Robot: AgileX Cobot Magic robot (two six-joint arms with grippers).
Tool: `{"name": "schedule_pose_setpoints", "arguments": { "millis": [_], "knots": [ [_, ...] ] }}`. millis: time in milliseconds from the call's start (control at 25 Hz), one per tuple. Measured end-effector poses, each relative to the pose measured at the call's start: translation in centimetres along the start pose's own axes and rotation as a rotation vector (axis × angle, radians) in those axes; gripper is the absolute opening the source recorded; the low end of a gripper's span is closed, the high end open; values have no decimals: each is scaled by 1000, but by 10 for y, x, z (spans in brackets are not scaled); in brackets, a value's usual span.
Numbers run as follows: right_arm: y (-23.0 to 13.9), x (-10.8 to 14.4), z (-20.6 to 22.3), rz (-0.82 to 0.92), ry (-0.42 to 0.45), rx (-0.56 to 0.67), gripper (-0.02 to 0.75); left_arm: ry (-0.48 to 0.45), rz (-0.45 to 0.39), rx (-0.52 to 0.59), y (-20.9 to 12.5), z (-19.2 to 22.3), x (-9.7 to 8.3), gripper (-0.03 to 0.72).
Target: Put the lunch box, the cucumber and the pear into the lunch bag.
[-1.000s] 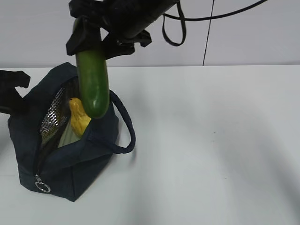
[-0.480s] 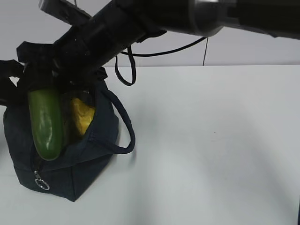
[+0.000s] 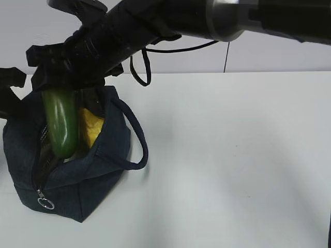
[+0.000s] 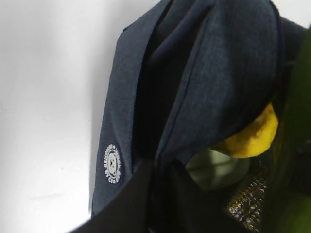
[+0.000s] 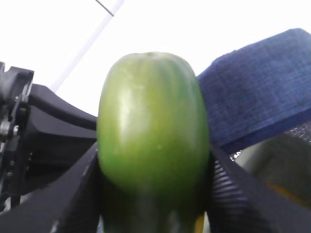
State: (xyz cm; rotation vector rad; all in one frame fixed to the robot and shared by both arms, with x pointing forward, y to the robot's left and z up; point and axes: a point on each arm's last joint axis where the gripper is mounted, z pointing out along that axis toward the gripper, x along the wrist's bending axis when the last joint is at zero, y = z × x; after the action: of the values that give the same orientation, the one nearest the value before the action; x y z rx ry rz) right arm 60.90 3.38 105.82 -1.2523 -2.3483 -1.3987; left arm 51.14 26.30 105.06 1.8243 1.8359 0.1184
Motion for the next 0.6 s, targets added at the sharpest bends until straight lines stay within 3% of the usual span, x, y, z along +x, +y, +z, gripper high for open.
{"name": "schedule_pose_setpoints", "arguments": {
  "millis": [600],
  "knots": [
    [-1, -2, 0, -79, -18, 10, 493, -6, -6, -2, 0, 0, -1, 17]
  ]
}}
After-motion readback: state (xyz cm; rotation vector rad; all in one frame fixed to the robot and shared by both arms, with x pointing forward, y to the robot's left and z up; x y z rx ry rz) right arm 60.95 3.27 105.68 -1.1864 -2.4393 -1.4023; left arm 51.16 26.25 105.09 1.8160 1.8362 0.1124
